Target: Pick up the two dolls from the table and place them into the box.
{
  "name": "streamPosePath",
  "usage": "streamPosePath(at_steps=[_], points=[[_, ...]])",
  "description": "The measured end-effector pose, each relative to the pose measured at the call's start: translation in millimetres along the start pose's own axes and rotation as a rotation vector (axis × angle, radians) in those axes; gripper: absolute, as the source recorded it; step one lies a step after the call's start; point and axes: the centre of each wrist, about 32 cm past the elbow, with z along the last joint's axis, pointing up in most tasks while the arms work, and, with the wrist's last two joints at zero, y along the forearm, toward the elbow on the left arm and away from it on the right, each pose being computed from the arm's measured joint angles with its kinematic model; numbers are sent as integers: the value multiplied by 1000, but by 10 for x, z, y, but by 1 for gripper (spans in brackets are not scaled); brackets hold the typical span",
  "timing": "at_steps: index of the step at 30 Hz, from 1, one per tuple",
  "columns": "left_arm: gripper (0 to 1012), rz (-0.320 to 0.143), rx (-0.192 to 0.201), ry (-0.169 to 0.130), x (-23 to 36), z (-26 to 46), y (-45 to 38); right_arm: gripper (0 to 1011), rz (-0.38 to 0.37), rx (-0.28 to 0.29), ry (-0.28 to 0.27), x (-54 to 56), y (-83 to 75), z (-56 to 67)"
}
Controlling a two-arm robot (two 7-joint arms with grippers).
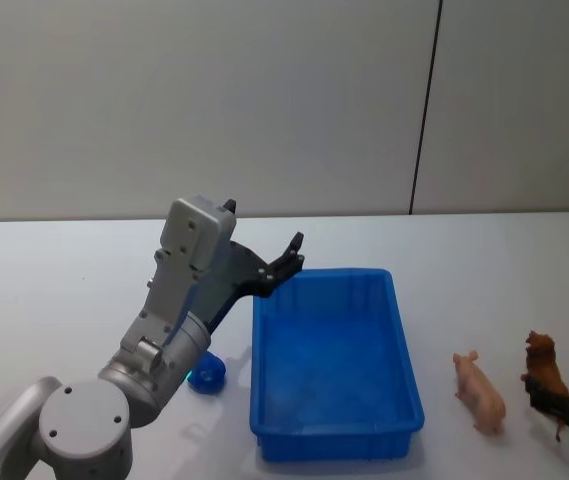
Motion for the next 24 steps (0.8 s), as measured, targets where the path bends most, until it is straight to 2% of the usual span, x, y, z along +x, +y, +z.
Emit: streamPosePath(at_steps=[4, 11, 14, 15, 16, 19, 20, 22, 23, 24], points=[[1001, 0, 0, 0, 0, 0, 0, 981, 5, -17, 6, -1, -7, -19], [1001, 0, 0, 0, 0, 0, 0, 815, 8, -44, 16, -6, -15, -47], [1001, 0, 0, 0, 0, 0, 0, 705, 8, -55, 20, -7, -17, -62], [1001, 0, 0, 0, 0, 0, 0, 705, 8, -56, 21, -6, -18, -64], [1001, 0, 0, 0, 0, 0, 0, 643, 8, -59, 23, -6, -18, -68], [1001, 0, 0, 0, 0, 0, 0, 565, 6, -68, 27, -6, -18, -82], [1001, 0, 0, 0, 0, 0, 0, 504, 5, -72, 29, -6, -18, -87], [1001, 0, 0, 0, 0, 0, 0, 473, 4, -75, 31, -7, -18, -93], [1001, 0, 0, 0, 0, 0, 0, 405, 2, -78, 33, -6, -17, -98], [1001, 0, 0, 0, 0, 0, 0, 405, 2, -78, 33, -6, -17, -98]])
